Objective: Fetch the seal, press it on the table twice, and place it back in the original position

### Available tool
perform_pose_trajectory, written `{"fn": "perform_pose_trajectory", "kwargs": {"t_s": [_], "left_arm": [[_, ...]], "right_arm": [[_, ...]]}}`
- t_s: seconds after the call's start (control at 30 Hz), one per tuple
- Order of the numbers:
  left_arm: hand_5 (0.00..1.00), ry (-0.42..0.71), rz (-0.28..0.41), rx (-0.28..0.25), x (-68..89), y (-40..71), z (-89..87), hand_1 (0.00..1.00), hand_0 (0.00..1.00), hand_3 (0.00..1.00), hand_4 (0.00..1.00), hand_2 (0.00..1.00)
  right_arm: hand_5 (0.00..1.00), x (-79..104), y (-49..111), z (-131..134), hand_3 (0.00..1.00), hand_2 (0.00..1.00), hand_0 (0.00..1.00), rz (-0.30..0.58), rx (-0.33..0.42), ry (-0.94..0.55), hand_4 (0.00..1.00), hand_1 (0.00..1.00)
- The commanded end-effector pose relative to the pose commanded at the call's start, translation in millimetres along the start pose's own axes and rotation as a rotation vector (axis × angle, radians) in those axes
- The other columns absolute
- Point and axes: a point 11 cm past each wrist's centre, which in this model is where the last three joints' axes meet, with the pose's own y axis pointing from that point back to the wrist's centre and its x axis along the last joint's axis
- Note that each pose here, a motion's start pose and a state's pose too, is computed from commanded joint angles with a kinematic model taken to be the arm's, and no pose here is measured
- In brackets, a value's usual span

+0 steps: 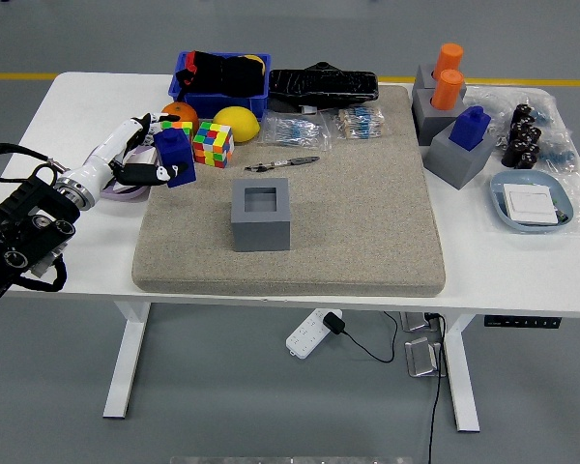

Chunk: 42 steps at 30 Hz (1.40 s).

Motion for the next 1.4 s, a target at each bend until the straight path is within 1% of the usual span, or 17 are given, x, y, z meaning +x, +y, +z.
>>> {"fn": "perform_pose_trajectory", "kwargs": {"t_s": [0.17,0.33,0.53,0.83,1.17,1.4], "left_arm": [[0.002,0.002,-0.023,0.019,-13.9,3.9,-8.5,0.375,0.761,0.844,0.537,0.335],[0.002,0.018,-0.035,0.055,-26.1,8.3,-19.8,0.374,0.761,0.843,0.537,0.333],[0.002,0.020,-0.045,0.081,-35.5,13.1,-29.6,0.376,0.759,0.843,0.535,0.333],[0.002,0.054,-0.033,0.134,-41.0,21.0,-45.9,0.377,0.759,0.840,0.532,0.332],[0.002,0.061,-0.038,0.160,-49.5,28.1,-56.4,0.376,0.759,0.839,0.531,0.331],[0.002,0.059,-0.044,0.167,-51.9,30.9,-59.6,0.376,0.761,0.838,0.531,0.331]], "right_arm": [[0.500,0.4,0.1,0,0.619,0.675,0.766,0.000,0.000,0.004,0.774,0.679],[0.502,0.1,0.1,-1,0.618,0.675,0.767,-0.001,0.003,0.005,0.774,0.679],[0.500,-0.5,0.0,1,0.619,0.675,0.767,-0.002,0.000,0.007,0.774,0.678],[0.500,-4.9,-0.3,2,0.619,0.675,0.768,-0.010,-0.003,0.007,0.774,0.678],[0.500,-5.7,-0.4,2,0.619,0.675,0.768,-0.011,-0.002,0.004,0.774,0.679],[0.500,-5.7,-0.4,2,0.619,0.675,0.768,-0.011,-0.002,0.004,0.774,0.679]]}}
